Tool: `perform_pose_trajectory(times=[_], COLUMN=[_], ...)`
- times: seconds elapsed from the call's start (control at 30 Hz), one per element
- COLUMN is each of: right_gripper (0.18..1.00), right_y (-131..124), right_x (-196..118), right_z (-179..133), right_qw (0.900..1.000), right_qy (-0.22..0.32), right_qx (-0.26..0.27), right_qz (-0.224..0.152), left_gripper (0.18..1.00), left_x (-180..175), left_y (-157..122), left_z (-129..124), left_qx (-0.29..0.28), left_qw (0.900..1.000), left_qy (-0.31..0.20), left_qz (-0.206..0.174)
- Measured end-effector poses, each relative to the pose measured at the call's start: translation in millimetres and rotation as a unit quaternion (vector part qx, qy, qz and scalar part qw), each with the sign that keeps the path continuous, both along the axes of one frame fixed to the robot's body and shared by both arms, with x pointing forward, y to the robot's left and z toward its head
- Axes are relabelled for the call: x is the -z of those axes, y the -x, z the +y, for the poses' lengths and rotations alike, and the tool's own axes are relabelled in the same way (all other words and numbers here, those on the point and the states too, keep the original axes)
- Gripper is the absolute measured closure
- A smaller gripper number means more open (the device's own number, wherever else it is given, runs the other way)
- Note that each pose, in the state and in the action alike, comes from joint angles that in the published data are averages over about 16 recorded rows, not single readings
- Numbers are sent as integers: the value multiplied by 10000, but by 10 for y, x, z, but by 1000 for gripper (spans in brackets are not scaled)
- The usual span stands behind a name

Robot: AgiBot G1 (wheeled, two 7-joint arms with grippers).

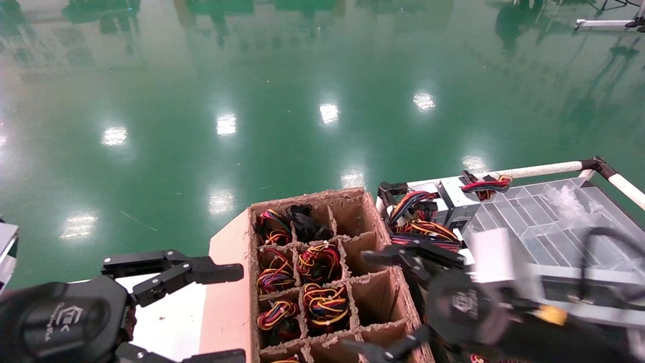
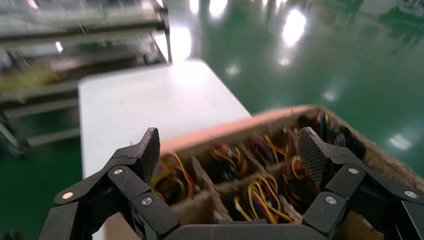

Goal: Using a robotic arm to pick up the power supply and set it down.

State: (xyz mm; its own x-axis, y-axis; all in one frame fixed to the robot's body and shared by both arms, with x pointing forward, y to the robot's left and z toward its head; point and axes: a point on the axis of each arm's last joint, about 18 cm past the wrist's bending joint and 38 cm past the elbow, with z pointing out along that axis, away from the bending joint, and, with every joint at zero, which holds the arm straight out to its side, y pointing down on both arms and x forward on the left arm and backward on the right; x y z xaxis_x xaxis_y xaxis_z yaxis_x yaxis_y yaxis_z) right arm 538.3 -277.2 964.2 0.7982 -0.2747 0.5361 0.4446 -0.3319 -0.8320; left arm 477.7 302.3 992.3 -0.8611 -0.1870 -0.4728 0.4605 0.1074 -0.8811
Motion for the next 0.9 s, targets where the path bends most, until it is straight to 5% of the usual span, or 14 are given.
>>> perform_pose_trajectory(times=[0.57,0.9], right_gripper=[204,305], right_y=[-615,-841], right_x=[274,356], right_z=[473,588], right_qw=[9892,9839], right_qy=[1289,1535], right_qx=[597,811], right_qz=[-362,-415], left_gripper=[806,936], left_x=[0,0], left_y=[0,0], left_z=[0,0], left_qx=[0,0], left_qw=[10000,10000], left_qy=[0,0], left_qz=[0,0])
